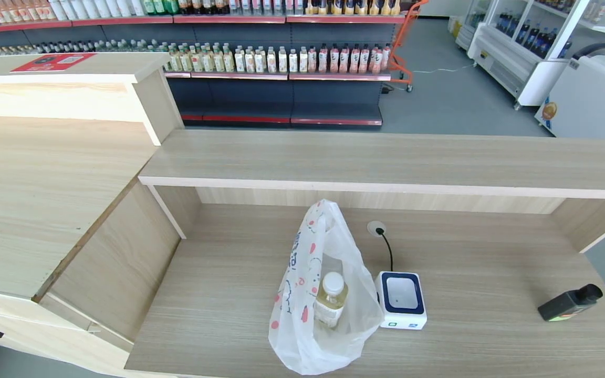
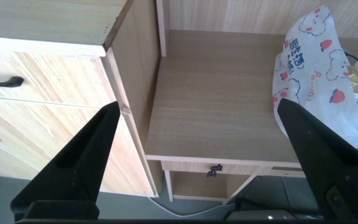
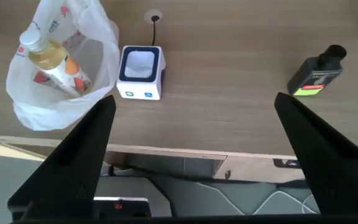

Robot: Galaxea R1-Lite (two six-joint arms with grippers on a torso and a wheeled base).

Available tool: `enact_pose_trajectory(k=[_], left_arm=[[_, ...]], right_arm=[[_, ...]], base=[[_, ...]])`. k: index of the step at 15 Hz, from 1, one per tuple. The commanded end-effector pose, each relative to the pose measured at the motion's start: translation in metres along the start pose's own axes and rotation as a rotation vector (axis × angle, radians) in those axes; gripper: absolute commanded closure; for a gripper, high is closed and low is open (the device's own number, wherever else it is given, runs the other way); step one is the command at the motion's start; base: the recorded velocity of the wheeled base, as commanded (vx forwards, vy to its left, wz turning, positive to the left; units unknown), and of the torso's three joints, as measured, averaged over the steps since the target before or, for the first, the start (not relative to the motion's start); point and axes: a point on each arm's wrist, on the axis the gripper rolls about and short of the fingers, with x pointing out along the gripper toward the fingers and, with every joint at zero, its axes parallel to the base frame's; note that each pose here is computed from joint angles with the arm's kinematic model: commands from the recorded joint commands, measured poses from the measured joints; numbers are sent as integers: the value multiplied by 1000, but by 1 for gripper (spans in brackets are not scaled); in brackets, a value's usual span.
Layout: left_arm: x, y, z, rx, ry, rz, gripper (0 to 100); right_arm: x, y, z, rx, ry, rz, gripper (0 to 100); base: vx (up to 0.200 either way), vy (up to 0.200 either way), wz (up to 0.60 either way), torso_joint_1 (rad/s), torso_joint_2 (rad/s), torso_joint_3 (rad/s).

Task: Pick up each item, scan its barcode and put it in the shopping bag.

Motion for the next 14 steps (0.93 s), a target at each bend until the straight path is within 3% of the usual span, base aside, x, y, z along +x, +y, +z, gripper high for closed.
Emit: enact_pose_trajectory(k=[1, 14], left_arm=[[0, 0, 0, 0, -1, 0, 0], [0, 0, 0, -3, -1, 0, 0]], right_arm=[[-11, -1, -13, -33, -119, -98, 0], [-11, -1, -14, 5, -109, -112, 0]], base=[[0, 0, 0, 0, 0, 0], [0, 0, 0, 0, 0, 0]])
